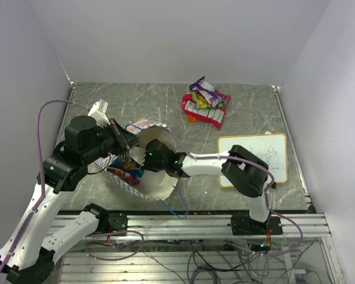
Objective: Take the snacks out of the paper bag
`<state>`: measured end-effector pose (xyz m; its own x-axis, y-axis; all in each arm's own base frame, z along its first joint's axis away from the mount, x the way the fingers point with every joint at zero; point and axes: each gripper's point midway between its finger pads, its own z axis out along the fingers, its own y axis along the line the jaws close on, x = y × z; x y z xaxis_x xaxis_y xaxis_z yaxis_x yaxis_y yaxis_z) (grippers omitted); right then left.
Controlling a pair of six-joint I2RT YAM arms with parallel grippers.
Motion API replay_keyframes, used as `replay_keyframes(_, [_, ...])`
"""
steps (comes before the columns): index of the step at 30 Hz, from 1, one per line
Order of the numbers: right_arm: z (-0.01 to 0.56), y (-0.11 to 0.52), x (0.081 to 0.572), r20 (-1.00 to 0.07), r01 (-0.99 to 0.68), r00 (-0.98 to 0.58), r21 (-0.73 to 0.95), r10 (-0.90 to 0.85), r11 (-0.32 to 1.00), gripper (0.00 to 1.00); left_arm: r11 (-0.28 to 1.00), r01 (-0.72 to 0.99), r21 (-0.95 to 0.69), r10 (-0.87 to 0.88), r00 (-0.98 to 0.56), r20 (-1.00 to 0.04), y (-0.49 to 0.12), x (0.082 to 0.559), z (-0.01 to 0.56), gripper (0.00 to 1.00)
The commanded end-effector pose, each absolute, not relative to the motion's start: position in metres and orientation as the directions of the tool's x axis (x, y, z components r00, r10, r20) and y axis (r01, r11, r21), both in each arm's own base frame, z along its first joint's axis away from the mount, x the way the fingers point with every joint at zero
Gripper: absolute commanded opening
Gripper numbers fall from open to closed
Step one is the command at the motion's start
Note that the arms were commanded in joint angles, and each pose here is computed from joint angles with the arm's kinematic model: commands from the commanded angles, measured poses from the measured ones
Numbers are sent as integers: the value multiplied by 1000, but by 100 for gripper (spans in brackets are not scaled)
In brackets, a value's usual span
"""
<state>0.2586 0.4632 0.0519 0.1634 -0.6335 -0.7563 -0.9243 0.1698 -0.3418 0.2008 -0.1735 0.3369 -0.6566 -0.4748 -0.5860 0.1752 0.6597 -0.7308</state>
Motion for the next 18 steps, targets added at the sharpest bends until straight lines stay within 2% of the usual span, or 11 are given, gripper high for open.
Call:
replay_keyframes(1, [102, 462, 274, -794, -901, 149, -355, -589, 251, 0, 653, 158, -740, -507, -635, -583, -171, 202, 336, 7])
replay_keyframes(18, [160, 411, 258, -781, -877, 121, -373, -613, 302, 0, 679, 121, -724, -501, -644, -578, -170, 210, 321, 7])
